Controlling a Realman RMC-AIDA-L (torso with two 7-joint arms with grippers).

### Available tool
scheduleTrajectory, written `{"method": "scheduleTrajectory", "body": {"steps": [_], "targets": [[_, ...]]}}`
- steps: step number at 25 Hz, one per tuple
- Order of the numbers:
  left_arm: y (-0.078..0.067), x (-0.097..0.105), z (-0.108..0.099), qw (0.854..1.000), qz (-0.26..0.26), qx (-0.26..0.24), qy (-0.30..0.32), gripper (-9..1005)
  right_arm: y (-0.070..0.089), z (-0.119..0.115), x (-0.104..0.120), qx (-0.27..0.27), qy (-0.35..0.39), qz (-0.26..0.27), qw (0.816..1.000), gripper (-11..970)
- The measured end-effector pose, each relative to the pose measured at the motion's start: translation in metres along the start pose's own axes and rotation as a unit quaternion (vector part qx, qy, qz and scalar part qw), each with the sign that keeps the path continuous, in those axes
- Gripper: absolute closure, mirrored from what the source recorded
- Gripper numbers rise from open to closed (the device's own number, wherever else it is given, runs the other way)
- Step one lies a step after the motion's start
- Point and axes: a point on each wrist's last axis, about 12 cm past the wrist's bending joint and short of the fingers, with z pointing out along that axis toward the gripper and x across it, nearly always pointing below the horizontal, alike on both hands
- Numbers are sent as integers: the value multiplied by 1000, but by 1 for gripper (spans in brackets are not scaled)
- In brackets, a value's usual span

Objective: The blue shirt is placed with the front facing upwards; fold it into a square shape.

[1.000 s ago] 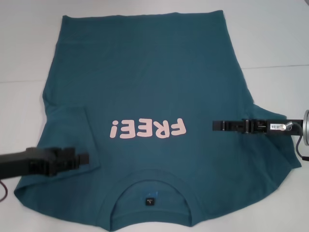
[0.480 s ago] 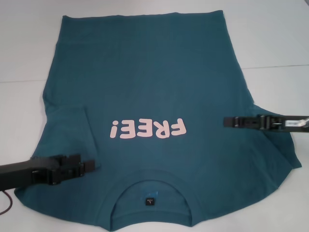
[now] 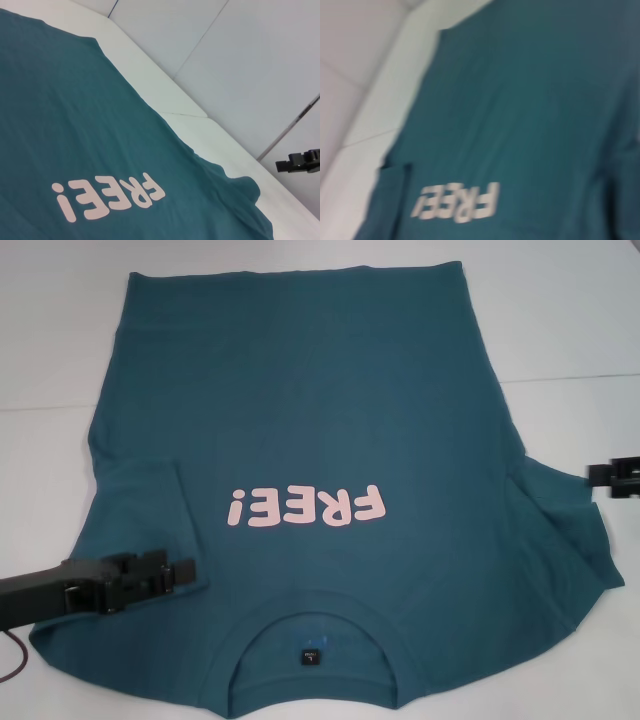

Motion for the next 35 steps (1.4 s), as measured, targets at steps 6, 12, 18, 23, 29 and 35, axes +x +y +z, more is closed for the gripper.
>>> {"method": "scheduleTrajectory", "body": {"steps": [6, 12, 18, 23, 29, 35], "targets": [[0, -2, 2, 1000, -8, 0, -2, 364, -13, -5, 2, 68, 15, 35, 997, 369], [0, -3, 2, 1000, -9, 0, -2, 364, -19, 4, 4, 101, 6, 53, 994, 369], [0, -3, 2, 1000, -10, -2, -4, 364, -18, 17, 3, 104, -4, 55, 993, 369], [3, 0, 3, 1000, -17, -8, -6, 364, -18, 36, 5, 107, 4, 62, 992, 369], [5, 1, 4, 1000, -18, -14, -9, 364, -14, 52, 3, 111, 7, 57, 992, 370], [6, 2, 5, 1000, -21, -14, -8, 364, -7, 63, 2, 115, 19, 42, 992, 370]]}}
